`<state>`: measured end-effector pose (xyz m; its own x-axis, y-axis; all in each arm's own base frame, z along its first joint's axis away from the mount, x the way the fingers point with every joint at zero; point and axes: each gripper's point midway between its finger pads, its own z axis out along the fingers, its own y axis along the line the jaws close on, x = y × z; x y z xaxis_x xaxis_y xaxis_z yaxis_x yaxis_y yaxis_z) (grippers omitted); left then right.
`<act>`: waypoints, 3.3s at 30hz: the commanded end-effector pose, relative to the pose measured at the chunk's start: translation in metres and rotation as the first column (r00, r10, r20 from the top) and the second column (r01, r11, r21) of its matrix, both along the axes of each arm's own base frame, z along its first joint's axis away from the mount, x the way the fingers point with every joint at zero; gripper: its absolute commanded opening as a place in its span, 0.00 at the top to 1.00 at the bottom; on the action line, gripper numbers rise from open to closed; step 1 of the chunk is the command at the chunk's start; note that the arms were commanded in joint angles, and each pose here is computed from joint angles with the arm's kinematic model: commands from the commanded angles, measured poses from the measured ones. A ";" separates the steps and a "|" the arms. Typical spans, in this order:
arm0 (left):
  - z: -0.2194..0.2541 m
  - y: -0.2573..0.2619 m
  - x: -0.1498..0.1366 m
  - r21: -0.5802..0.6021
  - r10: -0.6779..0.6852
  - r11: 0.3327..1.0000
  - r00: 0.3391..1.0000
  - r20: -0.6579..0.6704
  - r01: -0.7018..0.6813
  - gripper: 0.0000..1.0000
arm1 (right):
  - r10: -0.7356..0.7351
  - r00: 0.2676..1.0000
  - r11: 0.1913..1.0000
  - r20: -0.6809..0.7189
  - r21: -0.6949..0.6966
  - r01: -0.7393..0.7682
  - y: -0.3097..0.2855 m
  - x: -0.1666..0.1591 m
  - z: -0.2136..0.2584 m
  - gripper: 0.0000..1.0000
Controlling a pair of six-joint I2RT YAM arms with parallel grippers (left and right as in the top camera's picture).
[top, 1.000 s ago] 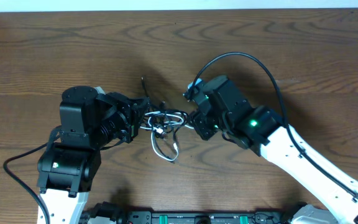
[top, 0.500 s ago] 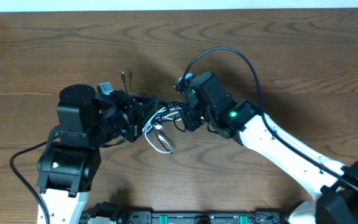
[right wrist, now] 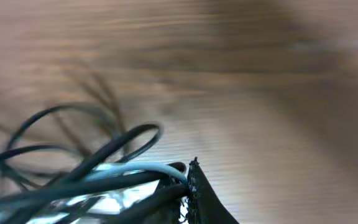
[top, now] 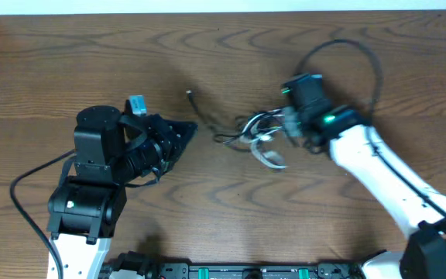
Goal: Untangle cables
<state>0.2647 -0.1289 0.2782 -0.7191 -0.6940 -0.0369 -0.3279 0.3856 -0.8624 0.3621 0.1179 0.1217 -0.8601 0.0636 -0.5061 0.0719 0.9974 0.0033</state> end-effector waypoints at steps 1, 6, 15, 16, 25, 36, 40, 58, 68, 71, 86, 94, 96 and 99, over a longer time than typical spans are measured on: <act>-0.018 0.047 0.014 0.263 0.161 0.949 0.985 0.065 -0.172 0.92 | -0.003 1.000 1.000 0.027 0.025 0.002 -0.018 -0.004 0.022 0.99; -0.043 0.073 0.009 0.388 0.264 0.890 0.965 -0.005 -0.242 0.73 | 0.275 0.959 0.931 0.064 0.230 -0.283 0.024 -0.024 0.051 0.99; -0.048 0.029 0.015 0.323 -0.022 0.946 1.000 -0.011 0.024 0.23 | 0.601 0.727 0.557 0.333 0.479 -0.679 0.095 -0.085 0.132 0.99; -0.043 0.018 0.015 0.324 -0.129 0.940 0.991 0.036 0.110 0.18 | 0.600 0.727 0.557 0.334 0.478 -0.679 0.094 -0.086 0.133 0.99; -0.037 -0.011 0.013 0.499 -0.524 0.785 0.824 0.217 0.368 0.12 | 0.477 0.848 0.609 0.230 0.610 -0.508 0.092 -0.083 0.130 0.99; -0.019 -0.080 -0.002 0.648 -0.728 0.639 0.598 0.335 0.415 0.12 | 0.316 0.942 0.724 0.114 0.612 -0.317 0.074 -0.070 0.114 0.99; -0.034 -0.094 -0.007 0.701 -0.756 0.582 0.592 0.279 0.413 0.18 | 0.310 0.946 0.727 0.091 0.618 -0.298 0.075 -0.068 0.108 0.99; -0.124 -0.126 0.008 0.726 -0.752 0.465 0.659 0.022 0.507 0.92 | 0.247 0.963 0.827 -0.107 0.541 -0.152 0.052 -0.084 0.069 0.01; -0.125 -0.125 0.008 0.726 -0.752 0.463 0.659 0.017 0.509 0.92 | 0.247 0.962 0.829 -0.115 0.540 -0.148 0.052 -0.086 0.068 0.01; -0.126 -0.116 0.014 0.749 -0.712 0.468 0.702 0.004 0.470 0.93 | 0.247 0.962 0.829 -0.115 0.540 -0.148 0.052 -0.086 0.068 0.01; -0.105 -0.065 0.034 0.798 -0.481 0.541 0.876 0.035 0.265 0.92 | 0.247 0.962 0.829 -0.115 0.540 -0.148 0.052 -0.086 0.068 0.01; -0.095 -0.063 0.032 0.781 -0.458 0.577 0.887 0.064 0.242 0.92 | 0.247 0.962 0.829 -0.115 0.540 -0.148 0.052 -0.086 0.068 0.01; -0.089 -0.061 0.028 0.765 -0.439 0.602 0.895 0.078 0.229 0.93 | 0.247 0.962 0.829 -0.115 0.540 -0.148 0.052 -0.086 0.068 0.01; -0.073 -0.057 0.023 0.756 -0.433 0.622 0.893 0.119 0.201 0.92 | 0.247 0.962 0.829 -0.115 0.540 -0.148 0.052 -0.086 0.068 0.01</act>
